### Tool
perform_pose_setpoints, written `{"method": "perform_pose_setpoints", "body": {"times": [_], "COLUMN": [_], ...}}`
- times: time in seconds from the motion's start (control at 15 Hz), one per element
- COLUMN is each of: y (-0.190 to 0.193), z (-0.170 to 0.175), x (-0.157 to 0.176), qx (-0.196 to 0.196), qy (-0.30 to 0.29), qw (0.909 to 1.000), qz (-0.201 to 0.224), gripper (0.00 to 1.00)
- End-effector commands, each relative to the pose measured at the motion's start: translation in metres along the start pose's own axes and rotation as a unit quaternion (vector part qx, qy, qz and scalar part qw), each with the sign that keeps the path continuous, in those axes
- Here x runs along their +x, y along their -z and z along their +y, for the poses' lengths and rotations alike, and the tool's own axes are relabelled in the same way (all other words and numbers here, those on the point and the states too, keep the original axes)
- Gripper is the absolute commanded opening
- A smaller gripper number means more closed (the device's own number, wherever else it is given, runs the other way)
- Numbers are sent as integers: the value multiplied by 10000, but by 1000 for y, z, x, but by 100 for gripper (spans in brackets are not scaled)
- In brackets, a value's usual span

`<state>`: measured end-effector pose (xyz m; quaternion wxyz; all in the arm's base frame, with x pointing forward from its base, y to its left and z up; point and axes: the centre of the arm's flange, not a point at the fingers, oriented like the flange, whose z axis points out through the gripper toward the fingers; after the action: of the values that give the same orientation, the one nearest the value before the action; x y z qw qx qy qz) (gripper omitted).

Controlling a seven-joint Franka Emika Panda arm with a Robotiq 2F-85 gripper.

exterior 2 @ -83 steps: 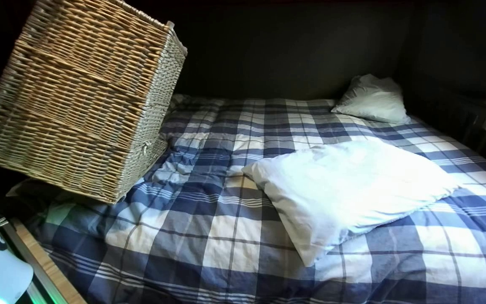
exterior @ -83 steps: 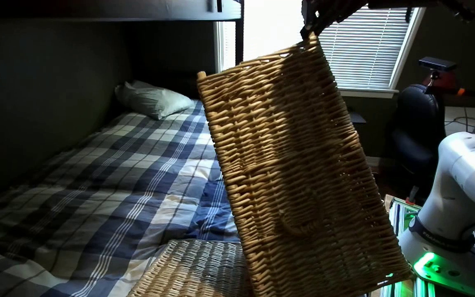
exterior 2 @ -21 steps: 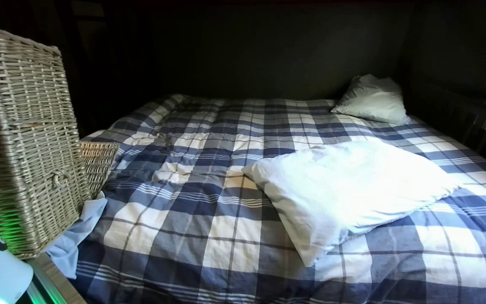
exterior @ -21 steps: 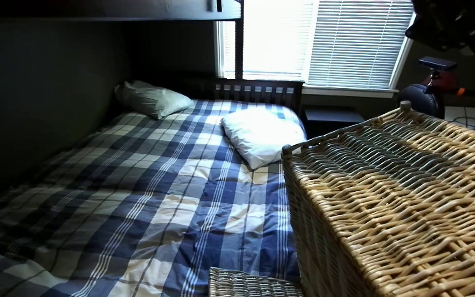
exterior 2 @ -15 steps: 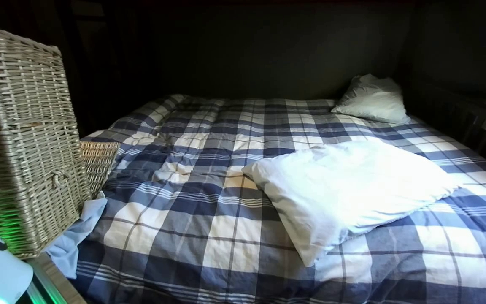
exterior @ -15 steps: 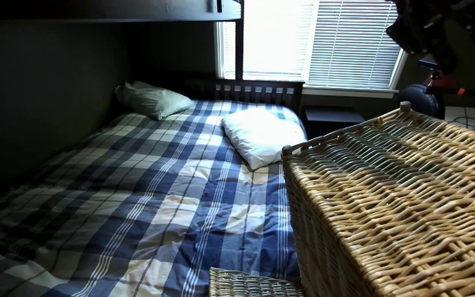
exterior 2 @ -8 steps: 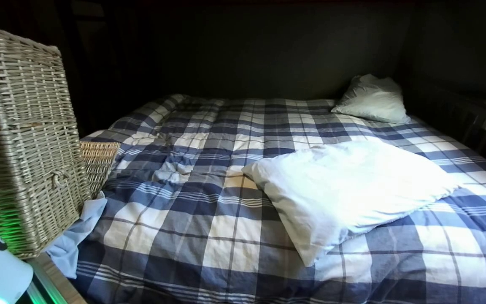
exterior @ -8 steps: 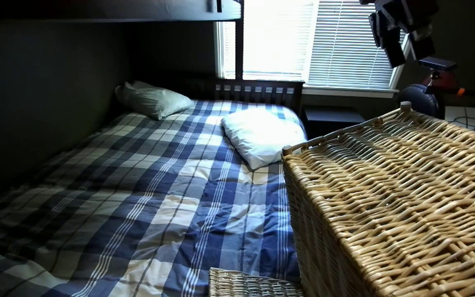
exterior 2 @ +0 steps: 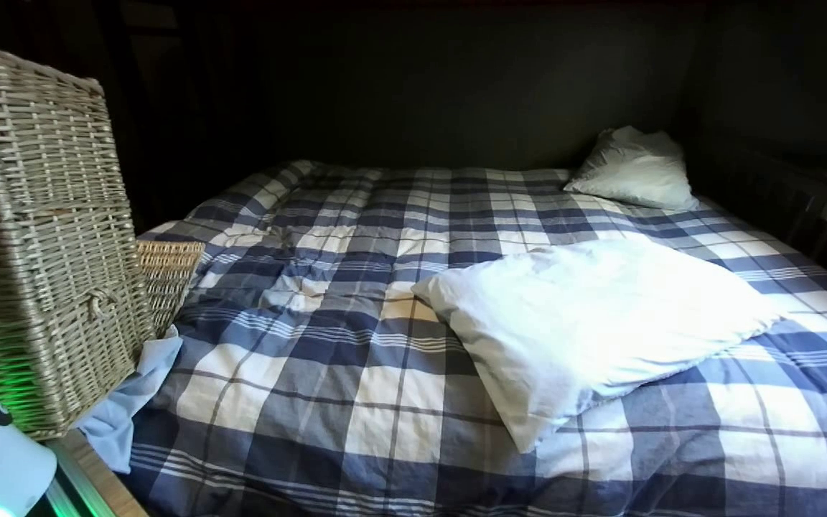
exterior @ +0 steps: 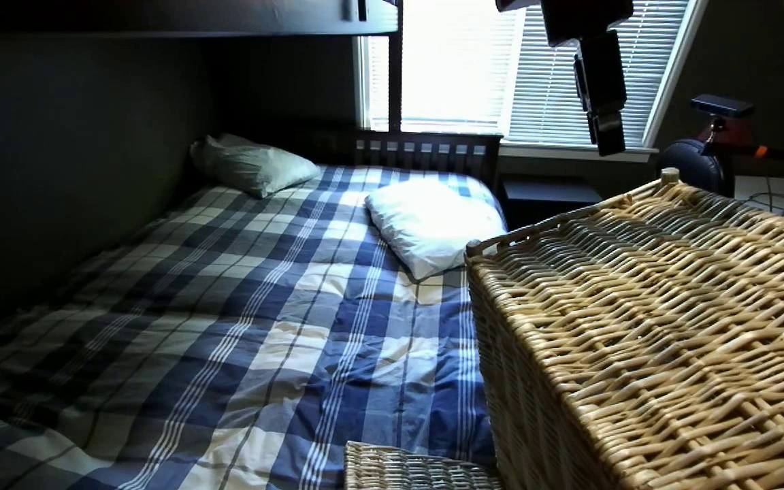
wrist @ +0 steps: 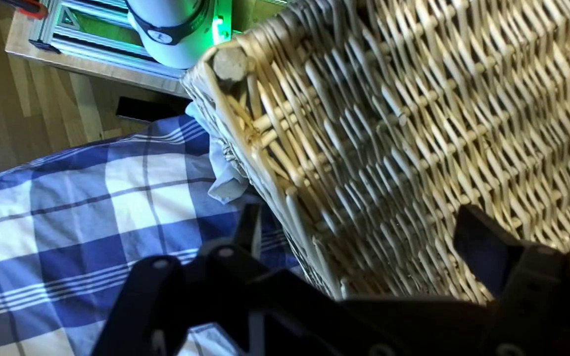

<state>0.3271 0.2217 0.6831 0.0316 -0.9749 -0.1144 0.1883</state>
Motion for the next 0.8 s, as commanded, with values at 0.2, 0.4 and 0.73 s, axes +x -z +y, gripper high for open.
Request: {"method": "perform_pose_setpoints", "body": {"times": [0.2, 0.4, 0.73], "y": [-4, -8, -37], "z": [-10, -32, -66], "x": [29, 75, 137], "qx": [-226, -290, -87], "qy": [-268, -527, -678], "qw": [9983, 9899, 9876], "qz": [475, 1281, 1413], "gripper": [100, 100, 100]}}
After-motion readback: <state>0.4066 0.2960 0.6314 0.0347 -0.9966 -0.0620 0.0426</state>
